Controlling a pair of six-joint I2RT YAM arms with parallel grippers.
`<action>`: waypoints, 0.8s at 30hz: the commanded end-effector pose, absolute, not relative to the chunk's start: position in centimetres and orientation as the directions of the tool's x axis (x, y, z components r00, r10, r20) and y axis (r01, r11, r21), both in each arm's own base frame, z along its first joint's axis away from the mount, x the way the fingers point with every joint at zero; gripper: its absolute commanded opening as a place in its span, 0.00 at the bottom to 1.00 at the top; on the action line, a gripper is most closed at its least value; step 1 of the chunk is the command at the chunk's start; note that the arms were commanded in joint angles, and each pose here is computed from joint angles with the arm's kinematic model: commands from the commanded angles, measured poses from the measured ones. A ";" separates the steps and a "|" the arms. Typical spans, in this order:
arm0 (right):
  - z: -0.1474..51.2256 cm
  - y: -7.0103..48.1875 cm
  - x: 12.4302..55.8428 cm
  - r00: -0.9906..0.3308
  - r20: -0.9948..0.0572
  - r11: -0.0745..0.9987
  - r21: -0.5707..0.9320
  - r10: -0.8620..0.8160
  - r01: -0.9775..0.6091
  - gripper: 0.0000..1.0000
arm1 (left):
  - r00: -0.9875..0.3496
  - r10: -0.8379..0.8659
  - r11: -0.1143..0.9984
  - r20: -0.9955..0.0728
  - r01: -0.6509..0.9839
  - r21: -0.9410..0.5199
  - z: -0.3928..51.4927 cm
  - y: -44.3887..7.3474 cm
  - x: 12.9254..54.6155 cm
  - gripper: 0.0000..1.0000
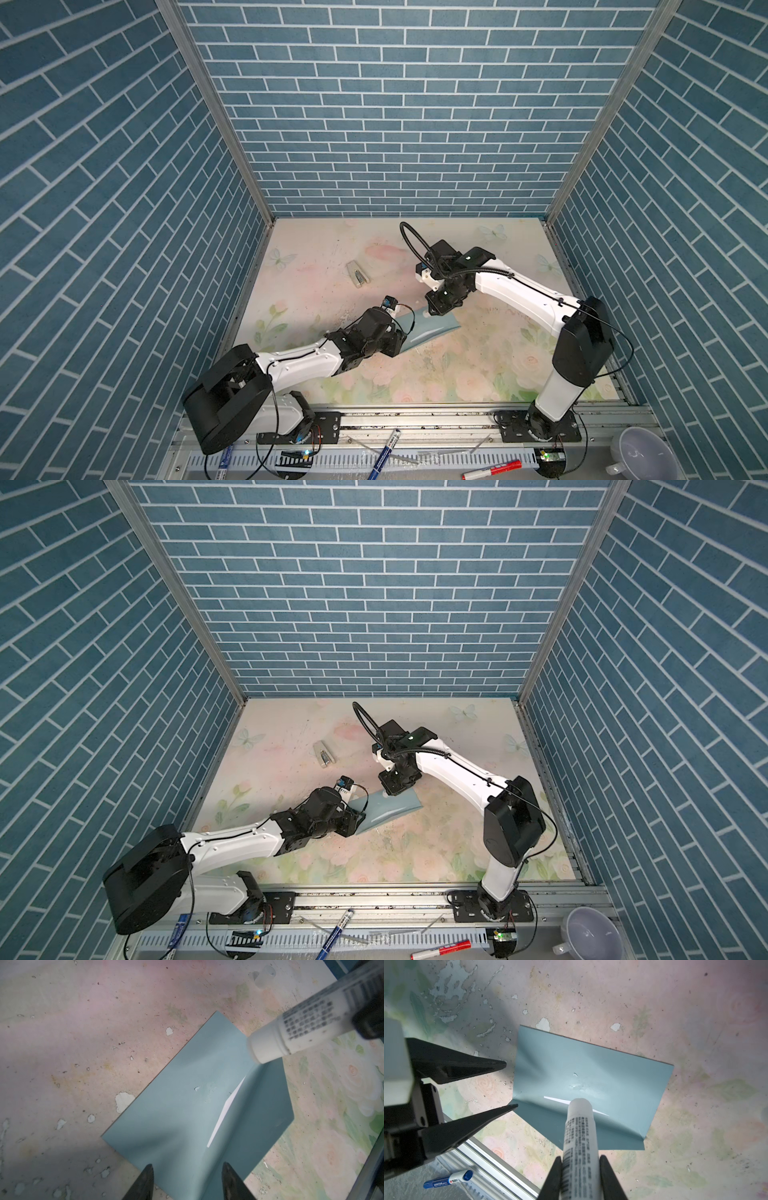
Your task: Place the letter into the envelope and seal it
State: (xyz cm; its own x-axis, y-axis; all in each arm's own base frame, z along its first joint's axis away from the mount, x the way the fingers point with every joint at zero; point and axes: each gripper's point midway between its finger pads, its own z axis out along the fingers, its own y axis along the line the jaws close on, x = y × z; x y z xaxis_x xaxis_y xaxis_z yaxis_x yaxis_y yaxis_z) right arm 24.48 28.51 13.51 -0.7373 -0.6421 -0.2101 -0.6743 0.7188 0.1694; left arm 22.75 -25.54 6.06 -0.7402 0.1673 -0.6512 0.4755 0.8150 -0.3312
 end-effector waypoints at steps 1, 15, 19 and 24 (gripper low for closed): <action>13.5 28.7 23.9 -0.697 -0.160 0.680 0.152 -0.699 -0.717 0.00 | -0.749 0.103 0.800 -0.654 0.454 -0.394 6.2 -25.6 23.2 0.51; 16.0 28.7 22.8 -0.682 -0.261 0.652 0.202 -0.683 -0.731 0.00 | -0.138 0.217 0.608 -0.967 0.793 0.023 14.7 -26.9 23.5 0.71; 17.2 28.9 22.4 -0.681 -0.297 0.645 0.222 -0.669 -0.731 0.00 | 0.070 0.244 0.529 -0.967 0.826 0.194 16.1 -28.3 23.2 0.77; 17.5 29.2 21.9 -0.685 -0.305 0.635 0.259 -0.662 -0.728 0.00 | 0.230 0.302 0.453 -0.925 0.819 0.351 16.4 -30.2 23.0 0.84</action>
